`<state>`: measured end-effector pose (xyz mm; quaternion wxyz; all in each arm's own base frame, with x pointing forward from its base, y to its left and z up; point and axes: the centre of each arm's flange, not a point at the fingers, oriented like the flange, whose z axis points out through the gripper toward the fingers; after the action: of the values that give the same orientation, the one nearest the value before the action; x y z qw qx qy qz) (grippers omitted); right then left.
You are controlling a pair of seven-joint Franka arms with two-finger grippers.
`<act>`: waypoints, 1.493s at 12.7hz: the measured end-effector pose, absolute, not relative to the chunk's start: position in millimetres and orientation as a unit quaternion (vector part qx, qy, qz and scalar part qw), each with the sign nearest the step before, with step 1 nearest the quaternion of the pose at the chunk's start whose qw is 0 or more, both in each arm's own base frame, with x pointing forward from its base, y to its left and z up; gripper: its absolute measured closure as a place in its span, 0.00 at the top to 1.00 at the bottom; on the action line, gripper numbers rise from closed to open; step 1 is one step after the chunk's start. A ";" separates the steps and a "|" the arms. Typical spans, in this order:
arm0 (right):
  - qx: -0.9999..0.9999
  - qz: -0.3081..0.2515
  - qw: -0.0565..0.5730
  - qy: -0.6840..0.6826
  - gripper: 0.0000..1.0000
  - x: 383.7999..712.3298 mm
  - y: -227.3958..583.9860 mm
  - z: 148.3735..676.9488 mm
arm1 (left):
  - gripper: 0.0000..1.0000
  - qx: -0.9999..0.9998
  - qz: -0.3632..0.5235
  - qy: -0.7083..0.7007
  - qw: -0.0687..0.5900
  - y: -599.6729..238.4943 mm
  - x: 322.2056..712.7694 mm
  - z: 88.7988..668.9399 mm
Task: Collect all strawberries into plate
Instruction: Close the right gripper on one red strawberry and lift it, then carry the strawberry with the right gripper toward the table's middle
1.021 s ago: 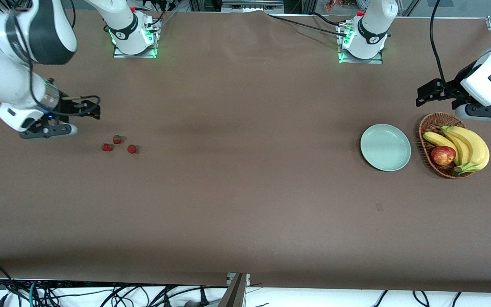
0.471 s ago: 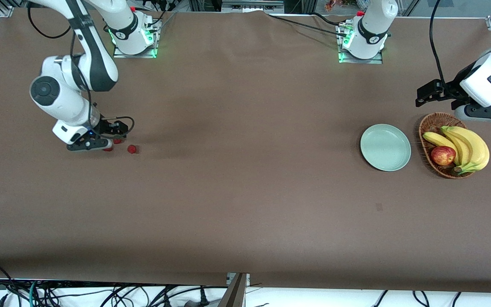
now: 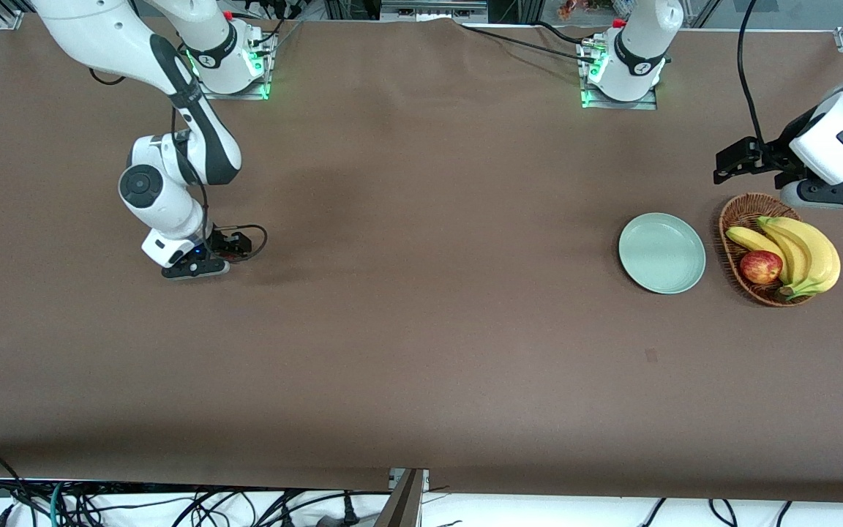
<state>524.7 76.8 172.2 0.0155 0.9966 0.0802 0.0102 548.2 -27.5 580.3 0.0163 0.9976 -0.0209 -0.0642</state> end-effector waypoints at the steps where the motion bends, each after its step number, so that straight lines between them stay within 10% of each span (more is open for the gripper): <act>1: 0.997 0.008 0.016 0.079 0.98 522.4 76.3 170.4 | 1.00 0.998 -0.064 -0.021 0.016 -27.5 548.2 580.3; 4: 0.997 0.003 0.015 0.075 0.94 518.3 75.7 177.6 | 1.00 0.998 -0.065 -0.021 0.016 -27.5 548.6 579.4; 7: 0.997 -0.001 0.015 0.073 0.56 515.8 75.3 183.0 | 1.00 0.997 -0.066 -0.021 0.016 -27.4 549.1 578.4; 14: 0.998 -0.001 0.012 0.064 0.30 516.3 74.9 181.5 | 1.00 0.997 -0.067 -0.021 0.016 -27.4 549.7 577.1; 19: 0.999 0.014 0.005 0.051 0.30 536.2 93.1 201.2 | 1.00 0.997 -0.068 -0.018 0.016 -27.3 549.9 576.5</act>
<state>536.2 93.1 201.2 0.0048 0.9986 0.0506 0.0137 549.9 -27.3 576.5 0.0160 0.9974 -0.0184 -0.0677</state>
